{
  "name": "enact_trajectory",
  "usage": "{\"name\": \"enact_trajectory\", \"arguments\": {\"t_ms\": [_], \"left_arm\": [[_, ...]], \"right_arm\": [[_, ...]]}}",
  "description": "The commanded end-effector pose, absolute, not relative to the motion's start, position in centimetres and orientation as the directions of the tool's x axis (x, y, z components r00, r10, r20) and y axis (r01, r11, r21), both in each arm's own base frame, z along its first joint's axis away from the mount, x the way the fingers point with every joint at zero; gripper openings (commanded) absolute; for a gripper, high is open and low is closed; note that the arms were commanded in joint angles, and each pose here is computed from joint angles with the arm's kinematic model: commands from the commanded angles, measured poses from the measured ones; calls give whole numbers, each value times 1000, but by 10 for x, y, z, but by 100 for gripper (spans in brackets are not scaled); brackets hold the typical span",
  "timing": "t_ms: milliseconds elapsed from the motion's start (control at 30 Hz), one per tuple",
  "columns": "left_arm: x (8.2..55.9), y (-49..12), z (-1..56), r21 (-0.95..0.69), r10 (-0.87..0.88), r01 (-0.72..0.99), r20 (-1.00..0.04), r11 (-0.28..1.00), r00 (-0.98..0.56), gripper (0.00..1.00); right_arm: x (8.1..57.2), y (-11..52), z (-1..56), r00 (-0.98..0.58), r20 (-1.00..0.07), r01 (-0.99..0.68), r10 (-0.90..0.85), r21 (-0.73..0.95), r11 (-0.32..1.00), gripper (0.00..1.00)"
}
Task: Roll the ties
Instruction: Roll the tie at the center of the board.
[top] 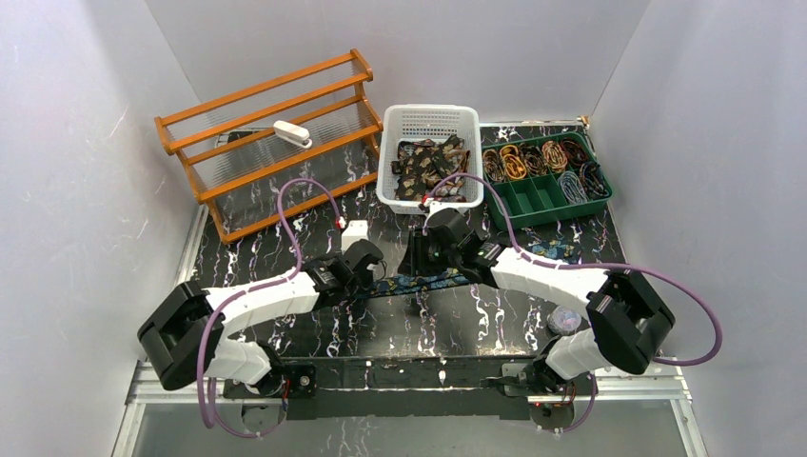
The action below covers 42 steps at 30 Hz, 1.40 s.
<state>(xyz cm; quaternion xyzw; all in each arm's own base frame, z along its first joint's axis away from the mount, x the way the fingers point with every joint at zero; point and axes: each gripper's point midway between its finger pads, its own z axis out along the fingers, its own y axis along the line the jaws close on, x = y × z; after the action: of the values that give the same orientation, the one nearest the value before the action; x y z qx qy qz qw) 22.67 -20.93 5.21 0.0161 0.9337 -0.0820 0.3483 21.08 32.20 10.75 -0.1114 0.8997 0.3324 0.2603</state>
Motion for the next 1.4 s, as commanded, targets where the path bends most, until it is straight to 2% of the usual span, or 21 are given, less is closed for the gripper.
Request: {"name": "enact_trajectory", "arguments": {"t_ms": [0, 267, 433, 667, 933, 1100, 1233, 1367], "left_arm": [[236, -214, 64, -183, -105, 30, -683, 983, -722, 11], [234, -221, 109, -345, -220, 61, -715, 937, -663, 47], [227, -185, 122, -303, -248, -18, -743, 953, -622, 58], [222, -136, 100, -243, -289, -163, -700, 956, -653, 61], [224, -119, 81, -358, -407, -220, -619, 908, -672, 62], [222, -118, 74, -358, -408, -225, -601, 906, -687, 62], [222, -119, 68, -358, -410, -230, -591, 905, -695, 63], [220, -119, 64, -363, -418, -237, -587, 901, -693, 63]], "right_arm": [[208, 331, 113, -842, -539, -390, -24, 577, 718, 44], [203, 345, 121, -861, -509, -399, -21, 650, 647, 52], [200, 358, 119, -895, -446, -359, -11, 705, 611, 55], [197, 384, 106, -944, -328, -283, -21, 777, 563, 59], [197, 403, 94, -960, -274, -258, -55, 793, 551, 59], [201, 406, 84, -968, -248, -226, -44, 782, 582, 61], [202, 408, 71, -977, -207, -193, -48, 771, 607, 59], [201, 412, 67, -980, -189, -182, -54, 770, 611, 52]]}}
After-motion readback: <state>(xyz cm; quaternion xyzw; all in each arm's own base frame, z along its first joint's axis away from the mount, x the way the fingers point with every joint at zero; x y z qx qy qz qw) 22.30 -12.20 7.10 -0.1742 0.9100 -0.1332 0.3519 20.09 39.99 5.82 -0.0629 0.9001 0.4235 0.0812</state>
